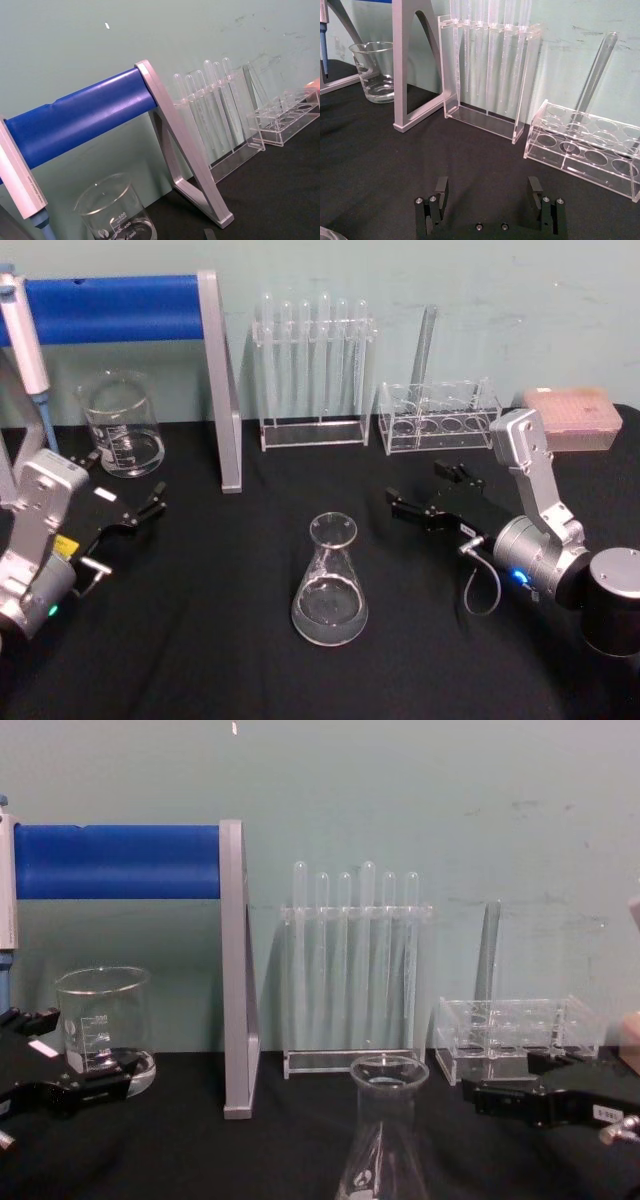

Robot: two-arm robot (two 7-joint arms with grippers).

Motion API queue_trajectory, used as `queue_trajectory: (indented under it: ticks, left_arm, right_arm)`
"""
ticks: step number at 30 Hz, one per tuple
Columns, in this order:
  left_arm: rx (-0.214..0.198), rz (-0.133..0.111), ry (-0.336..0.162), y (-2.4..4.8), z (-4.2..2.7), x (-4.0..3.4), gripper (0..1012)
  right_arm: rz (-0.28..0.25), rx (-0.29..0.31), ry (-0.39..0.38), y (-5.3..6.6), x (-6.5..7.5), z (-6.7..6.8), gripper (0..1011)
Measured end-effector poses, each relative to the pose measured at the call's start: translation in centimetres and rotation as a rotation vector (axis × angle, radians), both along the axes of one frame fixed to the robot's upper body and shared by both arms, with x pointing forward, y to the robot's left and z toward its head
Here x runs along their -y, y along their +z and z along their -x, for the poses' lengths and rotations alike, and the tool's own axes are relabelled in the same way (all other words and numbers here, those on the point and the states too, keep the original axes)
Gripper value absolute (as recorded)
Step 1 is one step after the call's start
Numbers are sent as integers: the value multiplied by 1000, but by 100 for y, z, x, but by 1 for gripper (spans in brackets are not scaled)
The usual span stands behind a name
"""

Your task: Grasp the erlenmeyer flask with one hand, shake it three times, then place it back.

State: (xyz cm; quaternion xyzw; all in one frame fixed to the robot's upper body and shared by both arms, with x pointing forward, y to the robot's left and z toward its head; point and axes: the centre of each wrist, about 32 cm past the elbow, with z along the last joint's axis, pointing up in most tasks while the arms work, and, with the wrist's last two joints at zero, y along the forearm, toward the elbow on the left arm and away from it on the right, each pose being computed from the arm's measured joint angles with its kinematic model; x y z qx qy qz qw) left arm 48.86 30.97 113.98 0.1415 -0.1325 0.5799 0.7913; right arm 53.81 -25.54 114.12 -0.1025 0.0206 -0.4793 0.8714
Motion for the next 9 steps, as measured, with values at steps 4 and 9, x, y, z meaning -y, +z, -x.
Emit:
queue_trajectory:
  ticks: [4,9]
  left_arm:
    - [0,0,0,0,0,0,1001]
    - [0,0,0,0,0,0,1001]
  right_arm:
    - [0,0,0,0,0,0,1000]
    - [0,0,0,0,0,0,1000]
